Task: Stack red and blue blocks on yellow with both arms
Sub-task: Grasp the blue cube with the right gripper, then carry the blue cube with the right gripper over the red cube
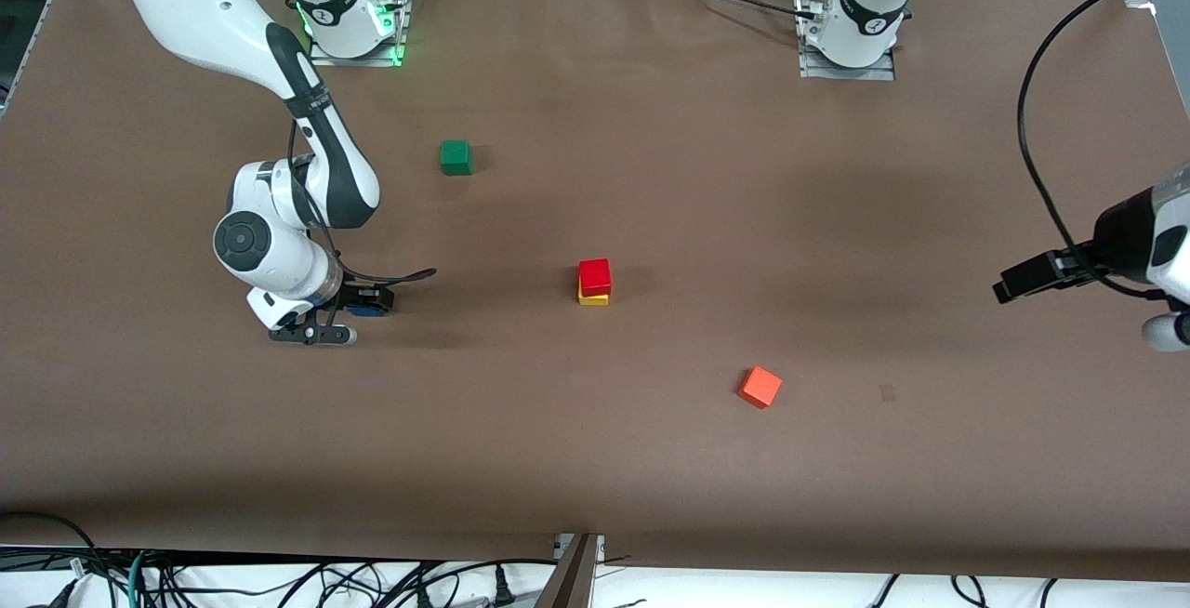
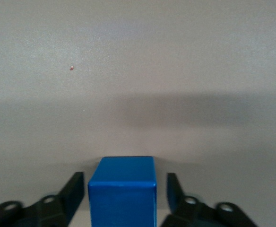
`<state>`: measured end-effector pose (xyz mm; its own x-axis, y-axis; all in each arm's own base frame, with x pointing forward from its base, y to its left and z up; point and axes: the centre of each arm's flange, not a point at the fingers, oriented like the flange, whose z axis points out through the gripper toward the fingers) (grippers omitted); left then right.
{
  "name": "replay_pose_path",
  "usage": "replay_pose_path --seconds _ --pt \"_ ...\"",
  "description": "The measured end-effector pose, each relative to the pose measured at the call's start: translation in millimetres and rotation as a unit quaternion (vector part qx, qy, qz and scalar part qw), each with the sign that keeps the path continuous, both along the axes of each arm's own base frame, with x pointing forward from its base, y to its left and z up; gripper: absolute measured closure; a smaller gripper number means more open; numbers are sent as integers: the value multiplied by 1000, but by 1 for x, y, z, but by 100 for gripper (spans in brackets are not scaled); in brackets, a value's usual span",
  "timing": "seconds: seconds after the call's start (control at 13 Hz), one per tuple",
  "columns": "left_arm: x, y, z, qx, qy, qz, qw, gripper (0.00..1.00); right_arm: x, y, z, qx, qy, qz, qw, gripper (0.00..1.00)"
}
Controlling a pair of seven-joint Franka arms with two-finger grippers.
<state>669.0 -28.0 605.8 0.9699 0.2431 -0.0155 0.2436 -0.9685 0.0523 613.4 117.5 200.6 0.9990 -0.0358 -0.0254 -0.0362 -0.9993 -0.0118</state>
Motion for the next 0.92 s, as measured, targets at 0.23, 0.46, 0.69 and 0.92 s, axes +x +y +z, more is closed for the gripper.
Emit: replay_pose_path --seconds 0.23,0.46,0.69,0.92 --pt "-7 -8 1 5 15 -8 1000 0 0 7 4 3 9 3 1000 45" --pt "-8 -5 1 14 17 -10 1000 0 9 46 47 14 40 9 999 45" --pt "-25 17 9 25 23 -25 999 0 13 110 115 30 60 1 998 45" --pt "-57 44 11 24 21 -36 999 0 -12 198 146 45 51 9 998 45"
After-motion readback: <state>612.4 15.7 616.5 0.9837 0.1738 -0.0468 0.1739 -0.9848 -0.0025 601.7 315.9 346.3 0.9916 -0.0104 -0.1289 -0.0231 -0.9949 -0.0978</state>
